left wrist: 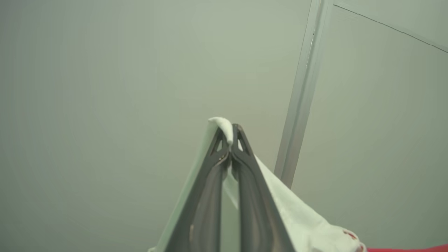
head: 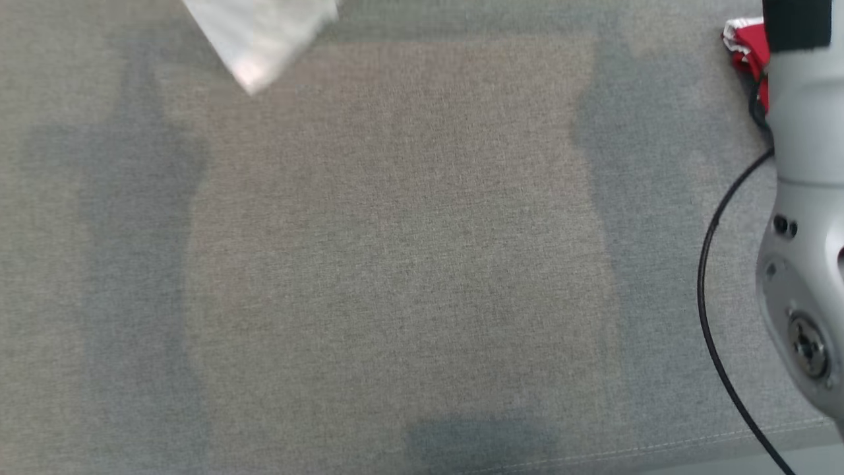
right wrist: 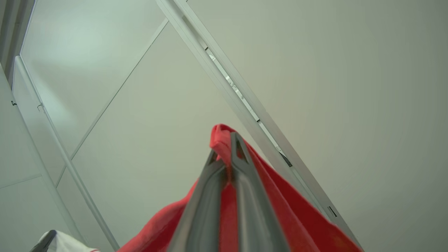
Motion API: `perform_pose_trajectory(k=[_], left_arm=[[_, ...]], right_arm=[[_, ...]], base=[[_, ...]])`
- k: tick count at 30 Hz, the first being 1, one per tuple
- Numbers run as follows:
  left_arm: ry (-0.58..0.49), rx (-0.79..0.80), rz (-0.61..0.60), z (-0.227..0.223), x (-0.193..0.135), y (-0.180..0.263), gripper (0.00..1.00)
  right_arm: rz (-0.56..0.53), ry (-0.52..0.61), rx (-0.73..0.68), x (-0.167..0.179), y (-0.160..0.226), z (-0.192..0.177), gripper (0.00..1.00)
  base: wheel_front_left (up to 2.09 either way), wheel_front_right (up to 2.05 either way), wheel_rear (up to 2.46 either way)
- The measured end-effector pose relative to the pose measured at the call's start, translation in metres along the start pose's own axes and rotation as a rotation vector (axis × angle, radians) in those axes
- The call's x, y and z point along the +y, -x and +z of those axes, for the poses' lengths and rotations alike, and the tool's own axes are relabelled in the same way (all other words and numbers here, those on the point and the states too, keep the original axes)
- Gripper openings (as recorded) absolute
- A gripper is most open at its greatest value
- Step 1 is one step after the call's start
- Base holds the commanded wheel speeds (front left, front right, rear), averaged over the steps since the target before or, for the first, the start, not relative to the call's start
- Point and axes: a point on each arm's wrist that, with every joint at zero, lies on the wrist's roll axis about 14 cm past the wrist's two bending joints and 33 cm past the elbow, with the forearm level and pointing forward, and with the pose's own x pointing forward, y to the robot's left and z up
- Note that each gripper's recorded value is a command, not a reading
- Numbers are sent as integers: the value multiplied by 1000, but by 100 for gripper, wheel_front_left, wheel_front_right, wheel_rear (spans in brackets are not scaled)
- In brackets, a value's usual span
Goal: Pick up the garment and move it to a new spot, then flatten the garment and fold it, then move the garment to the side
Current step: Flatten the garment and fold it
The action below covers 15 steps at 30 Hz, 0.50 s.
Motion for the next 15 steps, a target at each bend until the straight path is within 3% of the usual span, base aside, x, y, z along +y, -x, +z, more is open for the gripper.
perform_pose_trajectory(k=[4,6,15], left_arm=[[34,-196,-61,27,-12,-21,0],[83,-235,-57,17,-5,-25,0],[220,58,130,-173,69,33,0]], right_arm=[[12,18,-34,-2,-18,-10,0],[-2,28,-10,-14,-18,-28,0],[-257,23,308,-129,71,-173,0]], base=[[0,0,0],[0,0,0],[0,0,0]])
